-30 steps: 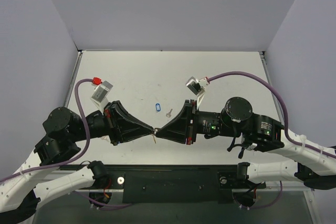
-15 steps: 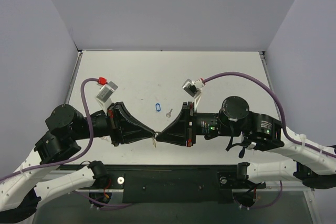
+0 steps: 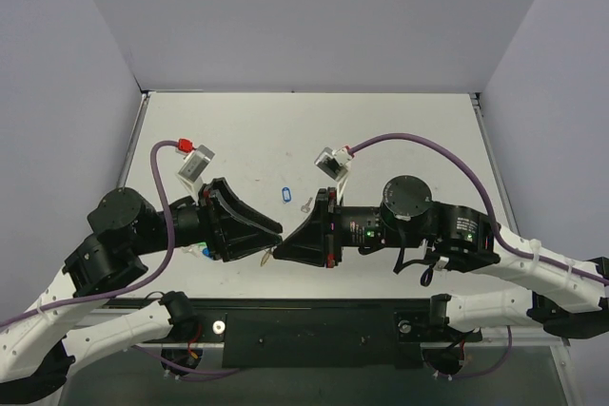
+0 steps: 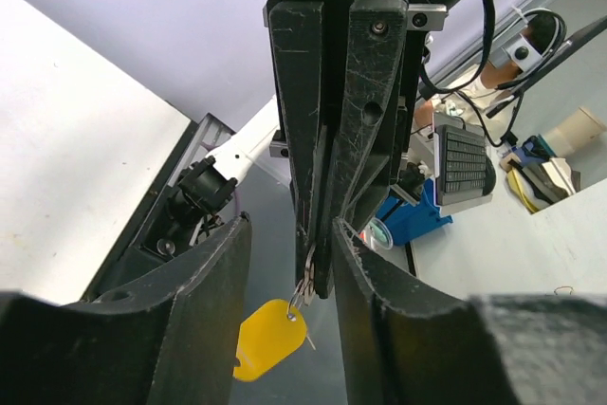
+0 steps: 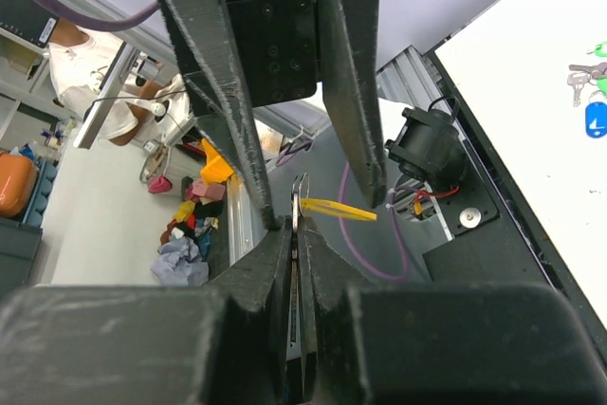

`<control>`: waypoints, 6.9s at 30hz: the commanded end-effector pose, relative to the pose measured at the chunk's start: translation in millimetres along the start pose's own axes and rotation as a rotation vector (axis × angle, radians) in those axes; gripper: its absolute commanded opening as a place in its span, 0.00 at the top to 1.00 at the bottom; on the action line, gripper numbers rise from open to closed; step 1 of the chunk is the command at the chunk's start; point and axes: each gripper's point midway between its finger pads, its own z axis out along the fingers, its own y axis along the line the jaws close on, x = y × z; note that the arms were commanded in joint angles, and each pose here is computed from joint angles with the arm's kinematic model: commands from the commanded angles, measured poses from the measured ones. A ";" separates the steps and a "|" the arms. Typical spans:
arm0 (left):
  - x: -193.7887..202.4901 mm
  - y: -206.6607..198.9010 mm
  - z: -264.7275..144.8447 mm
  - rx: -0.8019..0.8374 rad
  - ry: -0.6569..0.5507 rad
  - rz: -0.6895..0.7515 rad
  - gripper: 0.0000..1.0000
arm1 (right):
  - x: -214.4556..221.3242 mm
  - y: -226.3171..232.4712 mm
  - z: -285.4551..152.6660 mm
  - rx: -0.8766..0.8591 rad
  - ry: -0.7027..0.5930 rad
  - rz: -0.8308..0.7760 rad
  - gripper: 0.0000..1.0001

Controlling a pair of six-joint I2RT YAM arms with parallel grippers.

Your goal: Remove the keys from the keyring

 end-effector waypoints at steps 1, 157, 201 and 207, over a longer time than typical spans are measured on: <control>-15.8 -10.8 -7.3 -0.002 -0.061 0.042 0.48 | -23.2 14.2 1.2 -0.049 -0.098 -0.023 1.00; -21.9 -24.8 -12.8 0.033 -0.061 0.110 0.28 | -30.9 17.0 0.2 -0.087 -0.103 -0.044 1.00; -24.1 -20.5 -21.7 0.084 -0.201 0.012 0.60 | -31.8 38.3 9.6 -0.134 -0.077 -0.057 1.00; -25.1 -20.8 -20.2 0.087 -0.202 0.015 0.64 | -30.2 37.6 9.4 -0.130 -0.073 -0.059 1.00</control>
